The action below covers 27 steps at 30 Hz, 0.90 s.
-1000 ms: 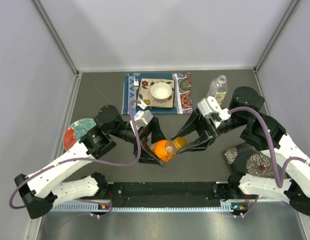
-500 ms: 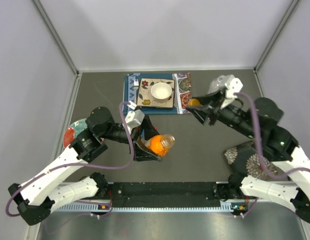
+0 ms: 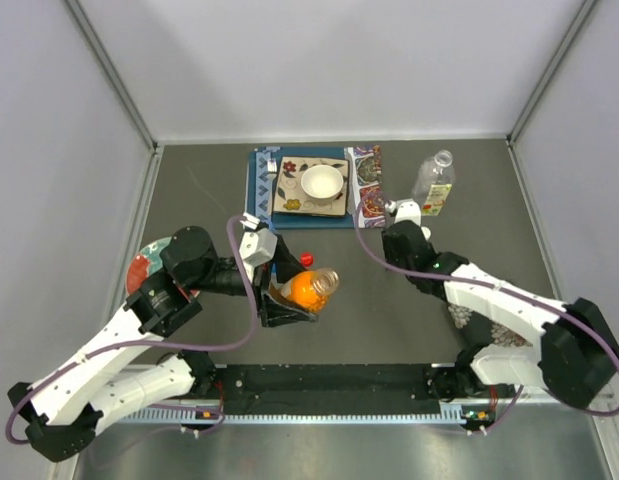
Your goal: Unscrew the bottle caps
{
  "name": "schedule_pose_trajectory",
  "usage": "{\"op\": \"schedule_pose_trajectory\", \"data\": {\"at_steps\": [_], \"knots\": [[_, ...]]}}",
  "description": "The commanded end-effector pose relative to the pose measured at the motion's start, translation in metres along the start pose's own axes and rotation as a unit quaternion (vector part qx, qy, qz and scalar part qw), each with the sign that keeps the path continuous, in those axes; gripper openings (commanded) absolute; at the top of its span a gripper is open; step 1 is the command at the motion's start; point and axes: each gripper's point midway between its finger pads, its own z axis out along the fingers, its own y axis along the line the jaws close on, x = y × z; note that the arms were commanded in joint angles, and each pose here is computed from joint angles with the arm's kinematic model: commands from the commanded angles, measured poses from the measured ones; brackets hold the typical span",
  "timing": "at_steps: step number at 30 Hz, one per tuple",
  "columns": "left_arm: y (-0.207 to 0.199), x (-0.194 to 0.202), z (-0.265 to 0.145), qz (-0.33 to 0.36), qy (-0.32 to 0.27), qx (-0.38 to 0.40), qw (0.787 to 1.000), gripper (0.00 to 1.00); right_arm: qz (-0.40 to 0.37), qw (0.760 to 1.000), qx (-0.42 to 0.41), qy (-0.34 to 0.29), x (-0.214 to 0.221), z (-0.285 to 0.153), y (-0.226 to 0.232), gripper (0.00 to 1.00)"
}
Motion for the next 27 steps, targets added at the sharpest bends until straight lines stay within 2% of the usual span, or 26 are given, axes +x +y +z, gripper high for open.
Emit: {"op": "schedule_pose_trajectory", "data": {"at_steps": [1,6,15,21,24,25,27], "knots": [[0.006,0.0,-0.006,0.025,-0.01,-0.027,0.999,0.36,0.107,0.993,0.012,-0.044,-0.036,0.027,-0.003,0.0],[0.009,0.004,-0.008,0.026,-0.009,-0.043,0.999,0.36,0.102,0.994,0.025,0.025,-0.009,0.063,0.001,0.0],[0.015,0.012,-0.011,0.026,-0.007,-0.062,0.998,0.37,0.117,0.991,0.037,0.061,0.003,0.091,0.0,0.0],[0.018,0.013,-0.01,0.025,-0.005,-0.065,0.998,0.37,0.129,0.987,0.035,0.09,0.012,0.108,-0.002,0.07],[0.019,0.014,-0.01,0.025,-0.003,-0.067,0.997,0.37,0.134,0.985,0.032,0.103,0.017,0.113,-0.003,0.19],[0.019,0.015,-0.01,0.025,-0.003,-0.068,0.997,0.38,0.134,0.985,0.032,0.107,0.018,0.115,-0.004,0.29],[0.02,0.015,-0.01,0.024,-0.002,-0.069,0.997,0.38,0.134,0.984,0.03,0.113,0.02,0.116,-0.004,0.39]]}}
